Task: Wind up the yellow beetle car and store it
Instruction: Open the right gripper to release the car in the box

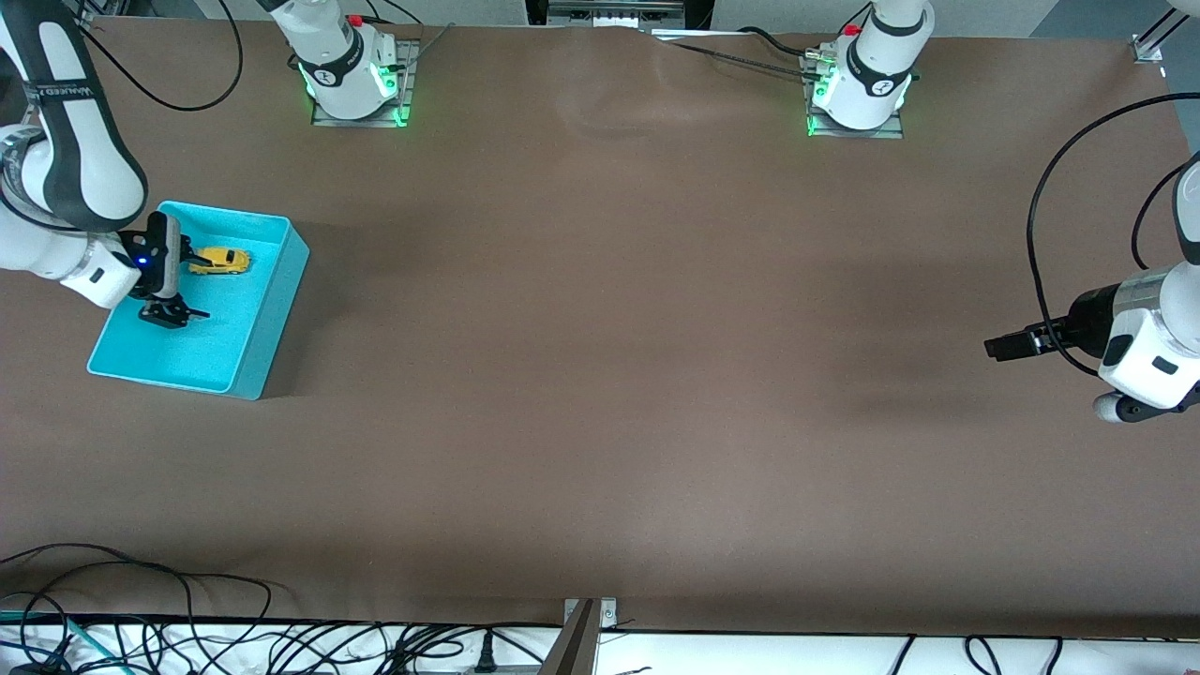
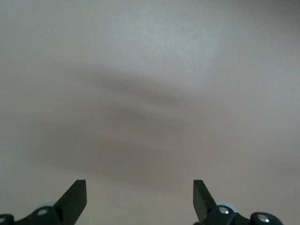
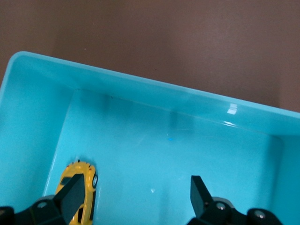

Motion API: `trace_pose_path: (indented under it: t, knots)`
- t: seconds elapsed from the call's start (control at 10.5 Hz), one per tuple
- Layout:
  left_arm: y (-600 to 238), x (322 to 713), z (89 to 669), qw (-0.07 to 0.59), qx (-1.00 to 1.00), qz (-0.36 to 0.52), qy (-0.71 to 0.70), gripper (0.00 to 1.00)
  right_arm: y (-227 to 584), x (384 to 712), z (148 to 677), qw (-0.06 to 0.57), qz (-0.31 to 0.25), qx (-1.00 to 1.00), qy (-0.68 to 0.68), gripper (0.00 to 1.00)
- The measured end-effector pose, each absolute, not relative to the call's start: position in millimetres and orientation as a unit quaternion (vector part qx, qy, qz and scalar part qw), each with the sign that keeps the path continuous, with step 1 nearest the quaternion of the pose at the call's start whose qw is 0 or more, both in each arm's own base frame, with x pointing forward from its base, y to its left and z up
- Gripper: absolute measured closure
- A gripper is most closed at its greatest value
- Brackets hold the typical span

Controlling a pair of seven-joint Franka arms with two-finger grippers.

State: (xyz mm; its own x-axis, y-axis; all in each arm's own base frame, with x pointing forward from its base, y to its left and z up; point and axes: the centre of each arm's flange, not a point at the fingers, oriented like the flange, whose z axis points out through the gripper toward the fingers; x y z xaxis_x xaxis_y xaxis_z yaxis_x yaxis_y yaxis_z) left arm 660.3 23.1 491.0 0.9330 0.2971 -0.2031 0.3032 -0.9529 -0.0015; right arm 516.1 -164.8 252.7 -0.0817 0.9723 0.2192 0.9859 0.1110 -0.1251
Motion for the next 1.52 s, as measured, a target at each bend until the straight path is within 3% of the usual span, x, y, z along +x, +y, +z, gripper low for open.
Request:
trace_pose_path:
  t: [0.28, 0.76, 1.04, 1.52]
  knots:
    - [23.5, 660.3, 491.1, 0.015, 0.983, -0.101, 0.153, 0.00, -150.5, 534.9, 228.5, 0.123, -0.037, -0.668, -0.733, 0.00]
    - [23.6, 660.3, 491.0, 0.015, 0.983, -0.101, 0.153, 0.00, -139.9, 555.5, 254.9, 0.111, -0.034, -0.701, -0.703, 0.00]
    - [23.8, 660.3, 491.0, 0.015, 0.983, -0.101, 0.153, 0.00, -137.6, 550.2, 316.3, 0.118, 0.002, -0.790, -0.602, 0.00]
    - [25.1, 660.3, 490.9, 0.015, 0.983, -0.101, 0.154, 0.00, -85.1, 564.2, 390.1, 0.106, 0.000, -0.910, -0.401, 0.00]
